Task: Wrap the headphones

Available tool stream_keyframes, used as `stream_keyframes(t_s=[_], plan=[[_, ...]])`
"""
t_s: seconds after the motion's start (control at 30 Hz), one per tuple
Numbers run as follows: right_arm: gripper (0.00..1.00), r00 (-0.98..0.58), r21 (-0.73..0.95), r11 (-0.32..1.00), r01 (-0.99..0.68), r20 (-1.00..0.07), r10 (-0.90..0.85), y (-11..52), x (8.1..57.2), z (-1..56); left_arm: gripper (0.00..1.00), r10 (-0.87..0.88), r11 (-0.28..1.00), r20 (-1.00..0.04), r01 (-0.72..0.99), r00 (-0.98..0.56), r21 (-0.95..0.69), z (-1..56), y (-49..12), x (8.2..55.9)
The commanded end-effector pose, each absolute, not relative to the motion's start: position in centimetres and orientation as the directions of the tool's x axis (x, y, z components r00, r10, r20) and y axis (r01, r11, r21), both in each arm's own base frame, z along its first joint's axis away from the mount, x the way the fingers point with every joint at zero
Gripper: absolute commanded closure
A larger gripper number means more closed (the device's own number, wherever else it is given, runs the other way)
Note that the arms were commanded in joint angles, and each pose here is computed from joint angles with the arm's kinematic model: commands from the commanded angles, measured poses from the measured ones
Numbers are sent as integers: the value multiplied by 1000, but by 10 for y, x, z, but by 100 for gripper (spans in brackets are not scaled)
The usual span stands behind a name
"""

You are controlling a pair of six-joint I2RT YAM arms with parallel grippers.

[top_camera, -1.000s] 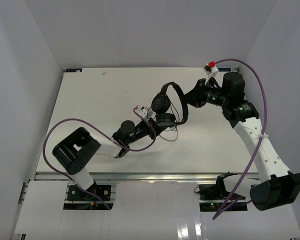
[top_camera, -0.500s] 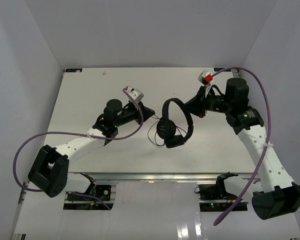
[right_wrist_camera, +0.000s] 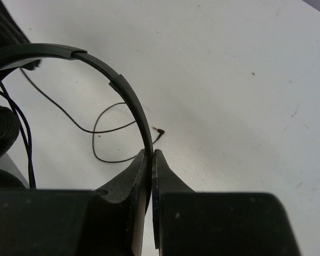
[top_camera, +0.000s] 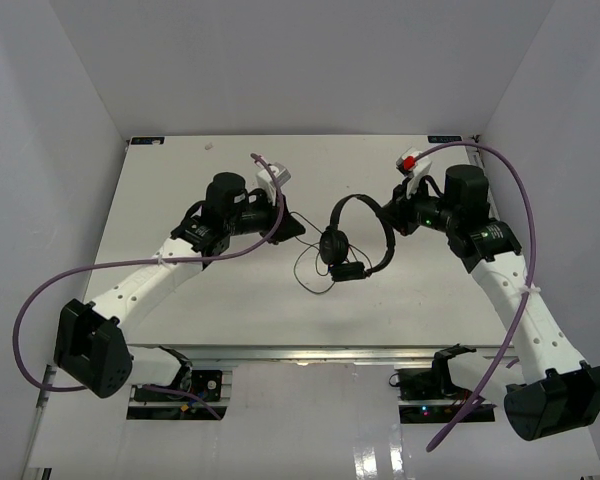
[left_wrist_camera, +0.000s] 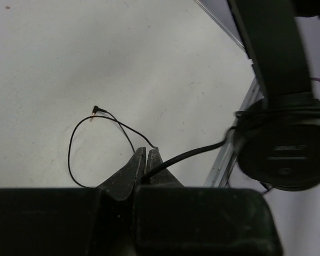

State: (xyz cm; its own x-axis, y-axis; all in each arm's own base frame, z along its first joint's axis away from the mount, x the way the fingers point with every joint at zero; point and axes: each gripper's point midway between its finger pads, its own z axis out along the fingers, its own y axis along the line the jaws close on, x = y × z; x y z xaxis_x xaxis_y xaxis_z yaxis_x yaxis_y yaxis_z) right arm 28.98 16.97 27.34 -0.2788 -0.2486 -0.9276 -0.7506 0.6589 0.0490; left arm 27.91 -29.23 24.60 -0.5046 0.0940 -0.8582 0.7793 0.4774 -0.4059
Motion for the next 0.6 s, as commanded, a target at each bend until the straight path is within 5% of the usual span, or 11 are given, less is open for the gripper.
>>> stream_keyframes(t_s=[0.0,0.23,0.57], plan=[[92,-172,-87,706,-703,-942,-287,160,308,282,100,102,373,-815,782,-570,-500,277,-302,260],[92,-84,-246,729,-638,-919,-384,152,325,280,100,157,269,-729,739,-666,-618,283,-313,243],[92,12,-403,703,-586,-872,-490,150,339,278,100,301,304,-601,671,-741,-676,248,-307,231]])
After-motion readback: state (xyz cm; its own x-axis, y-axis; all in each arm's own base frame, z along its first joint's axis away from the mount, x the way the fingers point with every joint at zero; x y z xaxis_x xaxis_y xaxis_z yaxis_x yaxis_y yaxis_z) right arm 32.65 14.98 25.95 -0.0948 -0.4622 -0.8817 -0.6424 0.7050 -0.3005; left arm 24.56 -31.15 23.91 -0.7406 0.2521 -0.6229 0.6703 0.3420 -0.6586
